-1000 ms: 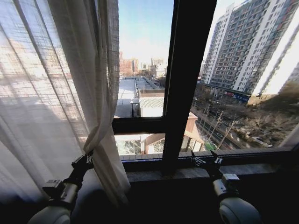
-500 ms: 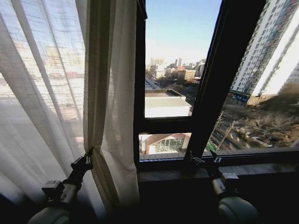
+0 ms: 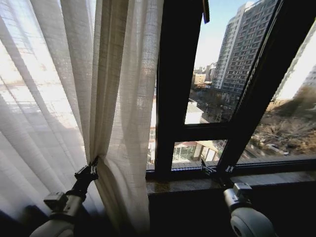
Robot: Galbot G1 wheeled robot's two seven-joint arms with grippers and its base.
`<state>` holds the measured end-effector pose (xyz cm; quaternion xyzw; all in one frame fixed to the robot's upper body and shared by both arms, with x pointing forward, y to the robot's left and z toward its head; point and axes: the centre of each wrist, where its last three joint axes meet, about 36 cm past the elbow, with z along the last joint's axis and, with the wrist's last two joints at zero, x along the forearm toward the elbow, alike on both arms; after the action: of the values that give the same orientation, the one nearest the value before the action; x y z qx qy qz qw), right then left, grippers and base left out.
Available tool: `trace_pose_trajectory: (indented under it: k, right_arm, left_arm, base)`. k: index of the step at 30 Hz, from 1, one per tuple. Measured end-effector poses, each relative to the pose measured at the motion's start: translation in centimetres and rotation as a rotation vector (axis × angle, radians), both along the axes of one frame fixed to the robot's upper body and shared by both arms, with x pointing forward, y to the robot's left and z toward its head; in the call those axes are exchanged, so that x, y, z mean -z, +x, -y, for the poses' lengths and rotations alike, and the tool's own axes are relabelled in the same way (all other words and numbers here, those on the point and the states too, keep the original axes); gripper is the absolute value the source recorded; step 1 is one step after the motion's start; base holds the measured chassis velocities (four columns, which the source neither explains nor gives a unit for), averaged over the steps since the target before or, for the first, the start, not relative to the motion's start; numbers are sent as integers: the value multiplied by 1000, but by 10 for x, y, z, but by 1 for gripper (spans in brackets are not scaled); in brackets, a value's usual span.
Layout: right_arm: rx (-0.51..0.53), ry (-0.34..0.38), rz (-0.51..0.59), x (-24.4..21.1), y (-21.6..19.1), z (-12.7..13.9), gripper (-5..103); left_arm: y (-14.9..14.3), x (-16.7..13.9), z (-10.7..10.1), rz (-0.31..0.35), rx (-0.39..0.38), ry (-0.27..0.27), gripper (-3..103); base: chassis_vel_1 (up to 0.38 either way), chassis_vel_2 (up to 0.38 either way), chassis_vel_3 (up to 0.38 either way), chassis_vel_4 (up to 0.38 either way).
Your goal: Open the curtains by pulling them apart, changing their state from closed to fully open.
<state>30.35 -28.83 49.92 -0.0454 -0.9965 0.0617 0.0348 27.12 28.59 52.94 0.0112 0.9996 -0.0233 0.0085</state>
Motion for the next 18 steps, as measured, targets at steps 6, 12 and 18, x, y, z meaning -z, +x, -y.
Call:
trace_pose_trajectory:
  k: [6, 12, 18]
  right_arm:
    - [0, 3, 0, 0, 0, -1, 100]
    - [-2, 10, 7, 0, 0, -1, 100]
    - [-9, 34, 15, -2, 1, -1, 100]
  left_arm:
    - [-1, 1, 1, -2, -7, -7, 0]
    - [-2, 2, 1, -1, -13, -7, 0]
    - [-3, 3, 1, -4, -19, -7, 0]
  base:
    - [351, 341, -356, -357]
    - [348, 352, -357, -368]
    - [301, 281, -310, -289]
